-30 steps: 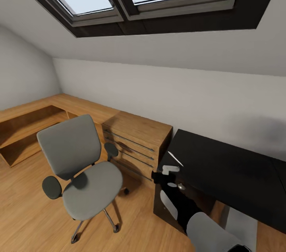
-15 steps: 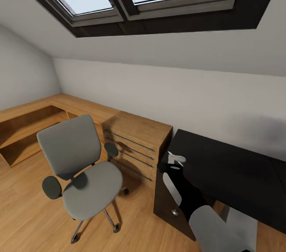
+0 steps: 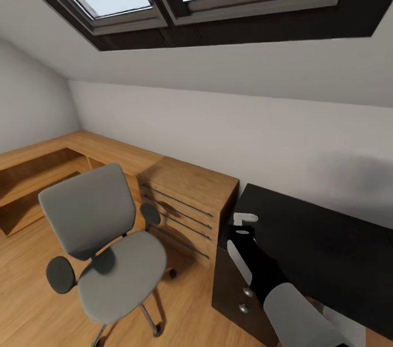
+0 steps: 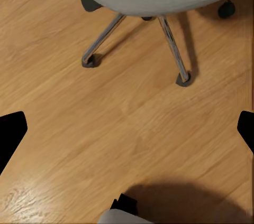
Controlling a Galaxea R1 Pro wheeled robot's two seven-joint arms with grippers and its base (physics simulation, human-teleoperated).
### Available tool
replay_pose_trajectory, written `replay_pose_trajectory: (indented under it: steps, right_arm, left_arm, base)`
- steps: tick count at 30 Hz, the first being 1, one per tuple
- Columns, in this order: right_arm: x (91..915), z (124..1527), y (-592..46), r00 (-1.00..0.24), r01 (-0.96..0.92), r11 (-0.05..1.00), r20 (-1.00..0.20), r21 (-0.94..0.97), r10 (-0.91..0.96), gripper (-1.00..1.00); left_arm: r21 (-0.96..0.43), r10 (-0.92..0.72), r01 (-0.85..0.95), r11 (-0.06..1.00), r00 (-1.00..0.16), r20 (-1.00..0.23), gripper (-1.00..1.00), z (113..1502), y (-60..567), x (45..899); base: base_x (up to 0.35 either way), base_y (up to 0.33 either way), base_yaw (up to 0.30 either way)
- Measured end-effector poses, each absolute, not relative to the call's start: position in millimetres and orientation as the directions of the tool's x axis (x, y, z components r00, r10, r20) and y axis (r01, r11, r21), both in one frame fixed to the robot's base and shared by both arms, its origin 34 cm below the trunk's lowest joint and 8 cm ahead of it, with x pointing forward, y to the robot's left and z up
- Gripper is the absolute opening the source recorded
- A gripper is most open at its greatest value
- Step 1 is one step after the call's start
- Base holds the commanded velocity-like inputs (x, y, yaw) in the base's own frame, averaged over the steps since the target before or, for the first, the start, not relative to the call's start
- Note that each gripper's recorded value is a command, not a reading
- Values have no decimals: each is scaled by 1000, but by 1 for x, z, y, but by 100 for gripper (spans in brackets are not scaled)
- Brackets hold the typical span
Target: In the bedroom, organize the workspace by keeping the computer under the desk, ensuring the monitor is on the desk, placing the keyboard on the desk next to the monitor, placing the mouse on the desk next to the keyboard, moving the folder from the swivel chair onto the desk next to the mouse, stacking the notebook on top of the folder with the pen on top of the notebook, and positioning the swivel chair next to the desk.
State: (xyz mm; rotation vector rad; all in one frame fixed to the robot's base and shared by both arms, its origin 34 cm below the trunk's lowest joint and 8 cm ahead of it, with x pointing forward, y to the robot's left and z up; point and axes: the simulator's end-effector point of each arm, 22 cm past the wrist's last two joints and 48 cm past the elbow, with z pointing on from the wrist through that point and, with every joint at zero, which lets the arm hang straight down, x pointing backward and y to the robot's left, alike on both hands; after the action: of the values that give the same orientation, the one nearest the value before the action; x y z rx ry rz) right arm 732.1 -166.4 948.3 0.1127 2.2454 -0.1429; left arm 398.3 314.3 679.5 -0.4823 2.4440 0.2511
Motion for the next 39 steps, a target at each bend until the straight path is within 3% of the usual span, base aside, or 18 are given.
replay_pose_trajectory:
  steps: [12,21,39]
  right_arm:
    - [731,928,-207,-653,101,990,-757,-97,-8,100]
    - [711,878,-211,-740,16,994,-670,-111,-63,100]
    - [709,867,-206,-757,-25,995,-648,-94,-80,100]
  left_arm:
    - [53,-278,-404,913,-714,-643,100,684,314,404]
    - [49,-277,-400,915,-713,-644,100,684,311,405]
    - [-67,-312,-402,913,-583,-750,100,714,290,439]
  base:
    - [244,-30,0]
    - [215,-46,0]
    - [14,-1,0]
